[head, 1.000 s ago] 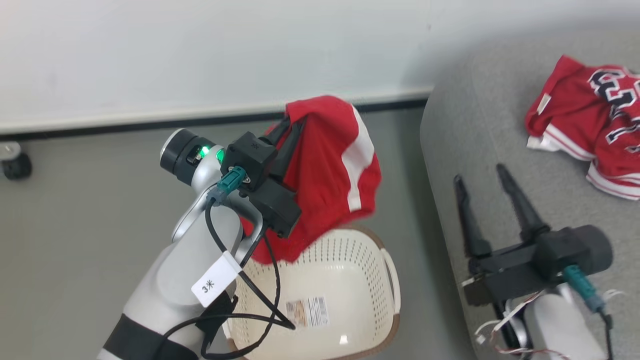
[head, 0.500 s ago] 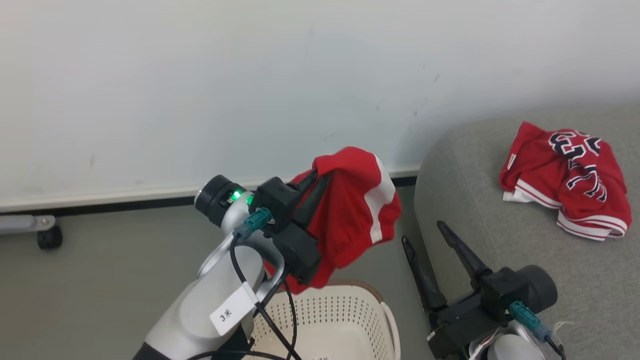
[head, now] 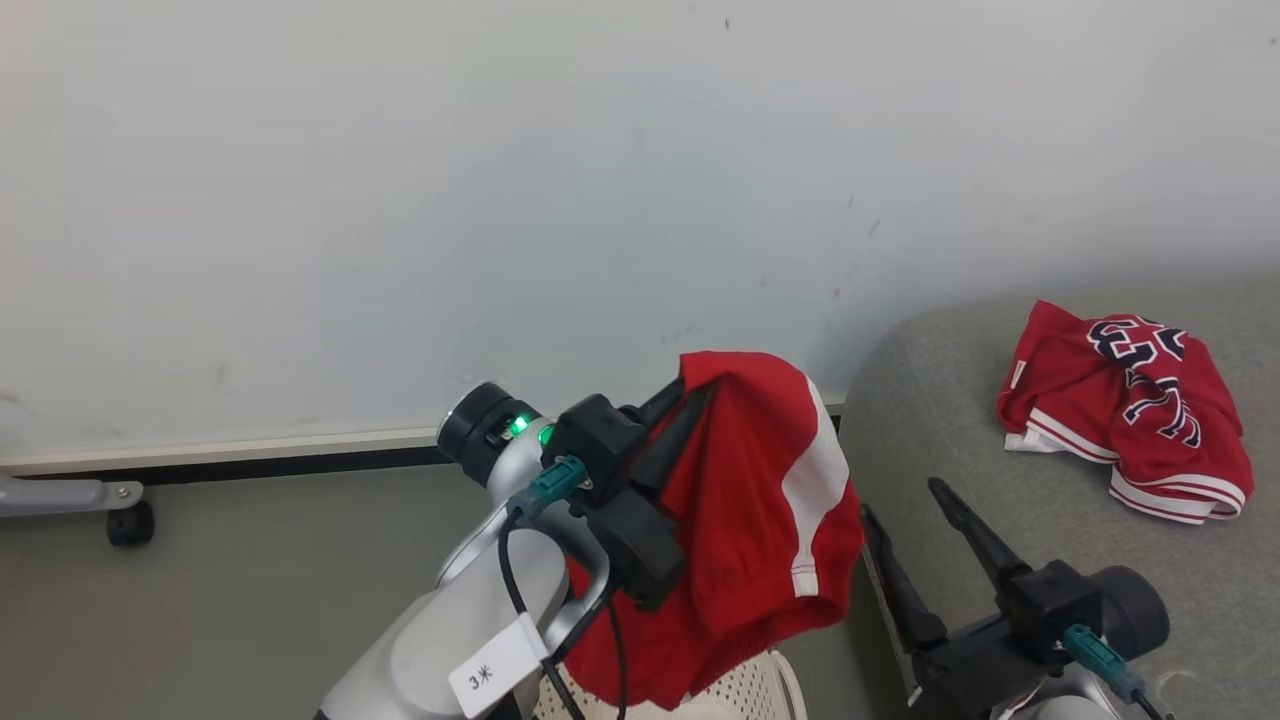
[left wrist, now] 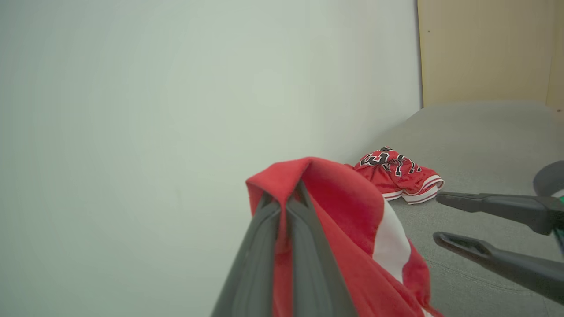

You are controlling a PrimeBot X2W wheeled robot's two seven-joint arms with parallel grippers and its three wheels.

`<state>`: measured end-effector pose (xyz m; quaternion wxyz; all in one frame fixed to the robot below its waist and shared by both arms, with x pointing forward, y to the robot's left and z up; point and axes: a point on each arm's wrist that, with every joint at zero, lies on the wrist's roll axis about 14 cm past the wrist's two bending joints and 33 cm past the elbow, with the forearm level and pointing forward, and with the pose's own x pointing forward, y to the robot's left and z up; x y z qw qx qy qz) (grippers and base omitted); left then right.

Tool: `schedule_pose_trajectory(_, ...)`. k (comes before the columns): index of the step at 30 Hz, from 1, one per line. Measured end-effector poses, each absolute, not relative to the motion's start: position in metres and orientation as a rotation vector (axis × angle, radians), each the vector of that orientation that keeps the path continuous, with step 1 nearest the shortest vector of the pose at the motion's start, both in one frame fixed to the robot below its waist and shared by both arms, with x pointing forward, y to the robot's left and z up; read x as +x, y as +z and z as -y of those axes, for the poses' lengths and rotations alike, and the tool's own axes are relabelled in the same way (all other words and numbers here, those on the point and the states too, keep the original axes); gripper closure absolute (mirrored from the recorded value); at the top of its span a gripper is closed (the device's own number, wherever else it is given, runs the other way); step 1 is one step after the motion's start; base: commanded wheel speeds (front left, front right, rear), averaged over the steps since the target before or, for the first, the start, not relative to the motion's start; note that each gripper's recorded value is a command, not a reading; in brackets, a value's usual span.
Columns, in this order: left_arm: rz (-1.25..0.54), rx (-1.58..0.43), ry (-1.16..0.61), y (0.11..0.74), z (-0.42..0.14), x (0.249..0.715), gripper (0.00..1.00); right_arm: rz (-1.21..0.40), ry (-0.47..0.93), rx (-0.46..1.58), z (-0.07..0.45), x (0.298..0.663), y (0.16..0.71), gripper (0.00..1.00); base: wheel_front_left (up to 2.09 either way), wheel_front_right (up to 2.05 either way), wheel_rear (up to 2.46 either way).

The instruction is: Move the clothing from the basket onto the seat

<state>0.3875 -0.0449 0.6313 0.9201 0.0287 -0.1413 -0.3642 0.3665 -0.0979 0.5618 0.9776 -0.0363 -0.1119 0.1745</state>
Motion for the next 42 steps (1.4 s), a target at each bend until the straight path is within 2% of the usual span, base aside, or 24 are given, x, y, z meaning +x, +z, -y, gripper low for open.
schedule_pose_trajectory(10, 0.324, 0.020, -0.799, 0.642, 0.056, 0.368, 1.00, 0.197, 0.382, -0.133, 0.103, 0.390, 0.562, 0.00, 0.00, 0.00, 0.00)
schedule_pose_trajectory(15, 0.312, 0.024, -0.782, 0.639, 0.052, 0.370, 1.00, 0.201, 0.436, -0.166, 0.087, 0.402, 0.569, 0.00, 0.00, 0.00, 0.00)
schedule_pose_trajectory(29, 0.291, 0.010, -0.793, 0.635, 0.052, 0.365, 1.00, 0.083, 0.691, -0.227, 0.029, 0.386, 0.530, 0.00, 0.00, 0.00, 0.00)
schedule_pose_trajectory(30, 0.290, 0.011, -0.790, 0.635, 0.052, 0.366, 1.00, 0.080, 0.704, -0.230, 0.027, 0.385, 0.529, 0.08, 0.00, 0.00, 0.00)
schedule_pose_trajectory(31, 0.286, 0.011, -0.787, 0.634, 0.051, 0.366, 1.00, 0.077, 0.714, -0.229, 0.024, 0.385, 0.529, 0.39, 0.00, 0.00, 0.00)
schedule_pose_trajectory(34, 0.283, 0.011, -0.783, 0.633, 0.050, 0.367, 1.00, 0.078, 0.734, -0.231, 0.019, 0.385, 0.531, 0.78, 0.00, 0.00, 0.00)
schedule_pose_trajectory(35, 0.282, 0.011, -0.780, 0.633, 0.050, 0.368, 1.00, 0.080, 0.743, -0.236, 0.016, 0.385, 0.532, 1.00, 0.00, 0.00, 0.00)
schedule_pose_trajectory(42, 0.248, -0.002, -0.732, 0.625, 0.040, 0.378, 1.00, 0.080, 0.736, -0.216, 0.020, 0.393, 0.539, 1.00, 0.00, 0.00, 0.00)
